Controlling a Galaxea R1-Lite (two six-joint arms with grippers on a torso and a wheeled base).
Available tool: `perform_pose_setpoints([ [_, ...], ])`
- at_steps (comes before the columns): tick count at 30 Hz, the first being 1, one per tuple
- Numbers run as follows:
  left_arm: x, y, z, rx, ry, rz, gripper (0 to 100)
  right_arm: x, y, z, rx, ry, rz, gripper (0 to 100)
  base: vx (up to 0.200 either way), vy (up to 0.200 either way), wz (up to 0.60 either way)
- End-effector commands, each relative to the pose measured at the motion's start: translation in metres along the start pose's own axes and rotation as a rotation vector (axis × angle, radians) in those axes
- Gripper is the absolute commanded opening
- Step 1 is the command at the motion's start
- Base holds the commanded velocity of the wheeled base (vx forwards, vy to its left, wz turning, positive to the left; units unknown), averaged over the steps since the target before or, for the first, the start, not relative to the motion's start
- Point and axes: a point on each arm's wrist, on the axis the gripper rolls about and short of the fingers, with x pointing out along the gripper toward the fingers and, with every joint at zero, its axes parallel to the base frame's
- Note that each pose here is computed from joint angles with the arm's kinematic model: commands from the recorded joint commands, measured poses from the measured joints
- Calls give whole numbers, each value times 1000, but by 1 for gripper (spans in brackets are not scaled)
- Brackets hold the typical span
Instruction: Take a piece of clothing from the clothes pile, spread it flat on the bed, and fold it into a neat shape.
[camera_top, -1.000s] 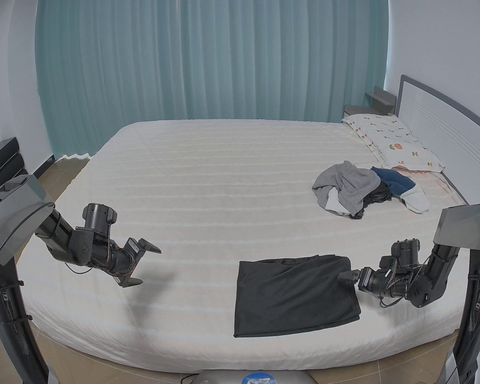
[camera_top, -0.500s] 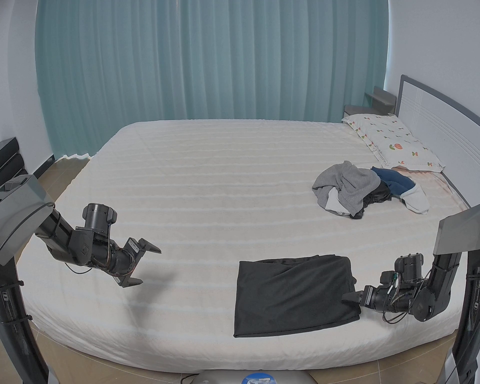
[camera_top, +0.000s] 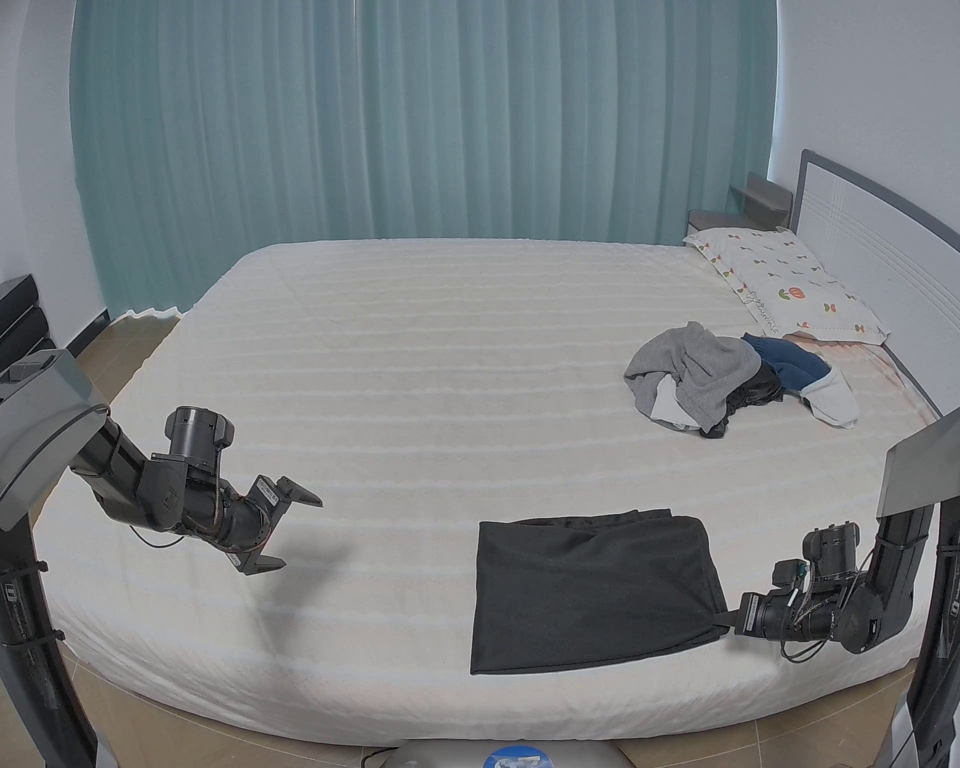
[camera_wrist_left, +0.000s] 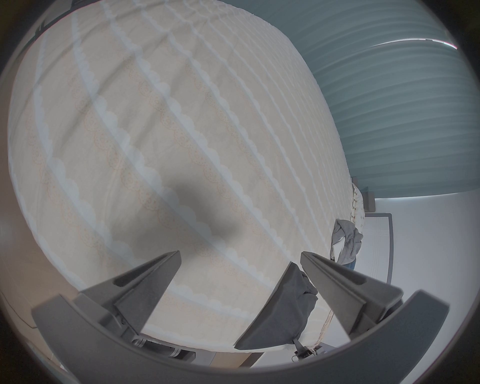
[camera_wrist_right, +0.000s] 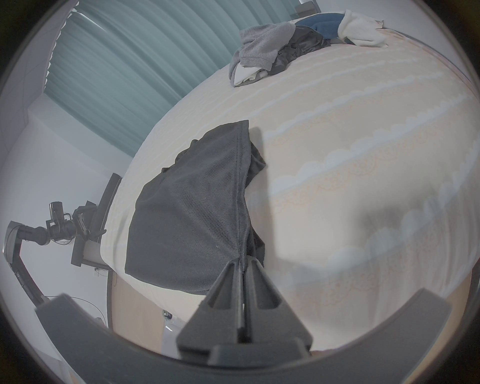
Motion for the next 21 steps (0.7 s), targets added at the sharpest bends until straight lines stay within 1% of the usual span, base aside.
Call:
perform_pose_setpoints([
  [1,0,0,0,0,1,1,100,-2,-1,-2,1,-8,-1,0,0,0,0],
  [5,0,0,0,-1,1,1,100,-1,-1,-5,-4,-1,0,0,0,0,0],
  [6,0,0,0,-1,0,0,100,-1,0,-5,-5,1,3,100,0,0,0],
  [11,0,0,0,0,1,1,100,-4,1,0,4,-24,14,100,0,0,0],
  [12,0,0,0,-1,1,-1,100,-8,5,10,8,-72,32,100,0,0,0],
  [14,0,0,0,0,0,-3,100,-9,10,22,56,-118,57,100,0,0,0],
  [15,0,0,0,0,0,-3,100,-9,10,22,56,-118,57,100,0,0,0],
  [16,0,0,0,-1,1,-1,100,-4,13,31,96,-146,65,100,0,0,0],
  [18,0,0,0,-3,2,0,100,6,14,39,114,-165,70,100,0,0,0],
  [21,-1,0,0,-3,0,-1,100,14,11,42,121,-177,49,100,0,0,0],
])
